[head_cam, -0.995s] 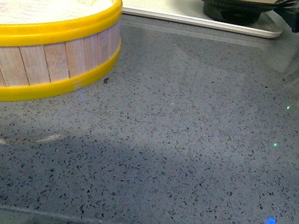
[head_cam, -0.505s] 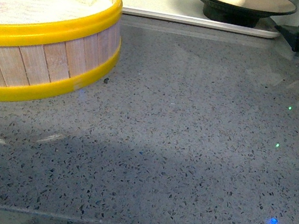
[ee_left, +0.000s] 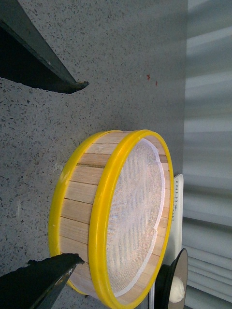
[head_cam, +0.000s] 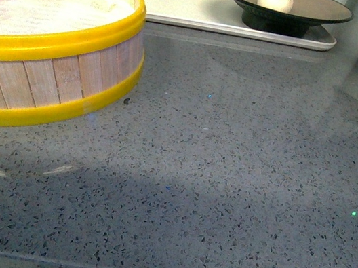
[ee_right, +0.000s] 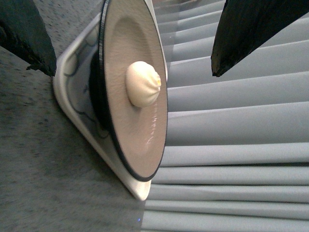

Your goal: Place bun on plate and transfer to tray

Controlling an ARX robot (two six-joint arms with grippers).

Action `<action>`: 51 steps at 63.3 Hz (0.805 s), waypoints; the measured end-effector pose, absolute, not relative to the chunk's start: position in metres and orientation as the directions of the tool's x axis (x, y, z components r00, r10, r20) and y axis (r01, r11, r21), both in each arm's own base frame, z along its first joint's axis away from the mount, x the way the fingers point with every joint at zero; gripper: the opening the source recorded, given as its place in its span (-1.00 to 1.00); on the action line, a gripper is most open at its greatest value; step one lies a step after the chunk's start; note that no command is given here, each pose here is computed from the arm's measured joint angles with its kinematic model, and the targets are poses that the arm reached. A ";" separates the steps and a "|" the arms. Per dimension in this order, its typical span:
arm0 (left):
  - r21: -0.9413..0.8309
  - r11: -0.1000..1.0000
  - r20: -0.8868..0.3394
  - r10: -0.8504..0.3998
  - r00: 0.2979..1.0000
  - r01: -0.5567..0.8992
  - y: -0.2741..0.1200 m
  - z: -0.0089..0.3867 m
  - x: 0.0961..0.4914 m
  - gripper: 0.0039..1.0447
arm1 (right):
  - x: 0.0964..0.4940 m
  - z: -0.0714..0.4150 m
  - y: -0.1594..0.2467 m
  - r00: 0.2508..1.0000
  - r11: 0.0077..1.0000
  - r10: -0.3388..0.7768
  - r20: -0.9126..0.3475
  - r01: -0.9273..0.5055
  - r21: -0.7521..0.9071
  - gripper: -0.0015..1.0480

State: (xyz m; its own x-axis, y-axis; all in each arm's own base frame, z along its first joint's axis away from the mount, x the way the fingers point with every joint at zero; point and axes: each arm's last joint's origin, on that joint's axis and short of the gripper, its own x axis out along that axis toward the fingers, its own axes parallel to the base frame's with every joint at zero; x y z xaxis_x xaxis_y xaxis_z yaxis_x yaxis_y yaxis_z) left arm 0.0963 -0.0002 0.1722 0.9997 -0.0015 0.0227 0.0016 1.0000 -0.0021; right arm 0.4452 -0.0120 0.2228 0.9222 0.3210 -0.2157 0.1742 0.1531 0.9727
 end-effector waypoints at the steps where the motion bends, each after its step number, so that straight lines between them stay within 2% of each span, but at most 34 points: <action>1: -0.002 1.000 0.023 -0.002 1.000 0.002 0.000 0.172 0.096 0.88 | 0.441 0.222 -0.014 0.923 0.151 0.316 -0.221 0.181 0.972 0.83; 9: -0.002 1.000 0.023 -0.002 1.000 0.002 0.000 0.172 0.096 0.88 | 0.402 0.211 -0.042 0.936 0.147 0.230 -0.267 0.238 0.960 0.83; 15: -0.002 1.000 0.023 -0.002 1.000 0.002 0.000 0.172 0.096 0.88 | 0.369 0.216 -0.059 0.949 0.198 0.132 -0.286 0.258 0.946 0.83; 24: -0.002 1.000 0.023 -0.002 1.000 0.002 0.000 0.172 0.096 0.88 | 0.315 0.240 -0.074 0.962 0.356 -0.043 -0.270 0.267 0.895 0.83; 31: -0.002 1.000 0.023 -0.002 1.000 0.002 0.000 0.172 0.096 0.88 | 0.275 0.262 -0.073 0.958 0.541 -0.206 -0.200 0.282 0.792 0.83; 34: -0.002 1.000 0.023 -0.002 1.000 0.002 0.000 0.172 0.096 0.88 | 0.264 0.270 -0.071 0.964 0.640 -0.220 -0.147 0.256 0.724 0.80; 35: -0.002 1.000 0.023 -0.002 1.000 0.002 0.000 0.172 0.096 0.88 | 0.258 0.274 -0.069 0.977 0.703 -0.183 -0.106 0.205 0.681 0.74; 36: -0.002 1.000 0.023 -0.002 1.000 0.002 0.000 0.172 0.096 0.88 | 0.255 0.275 -0.068 0.984 0.723 -0.160 -0.085 0.175 0.669 0.71; 37: -0.002 1.000 0.023 -0.002 1.000 0.002 0.000 0.172 0.096 0.88 | 0.249 0.277 -0.065 0.992 0.792 -0.118 -0.049 0.124 0.598 0.65; 41: -0.002 1.000 0.023 -0.002 1.000 0.002 0.000 0.172 0.096 0.88 | 0.219 0.272 -0.047 1.000 0.949 -0.022 -0.010 0.024 0.314 0.34; 46: -0.002 1.000 0.023 -0.002 1.000 0.002 0.000 0.172 0.096 0.88 | 0.190 0.256 -0.031 1.000 0.992 -0.003 -0.011 0.004 0.124 0.00; 51: -0.002 1.000 0.023 -0.002 1.000 0.002 0.000 0.172 0.096 0.88 | 0.175 0.241 -0.023 1.000 0.999 -0.006 0.001 0.006 0.048 -0.37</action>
State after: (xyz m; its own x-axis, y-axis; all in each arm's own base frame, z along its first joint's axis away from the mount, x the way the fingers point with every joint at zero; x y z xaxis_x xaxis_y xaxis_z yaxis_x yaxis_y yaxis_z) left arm 0.0963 -0.0002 0.1722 0.9997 -0.0015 0.0231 0.0016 1.0000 -0.0021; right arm 0.1754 -0.0232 0.2408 1.0000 -0.0057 0.0009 0.0057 0.9988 0.0477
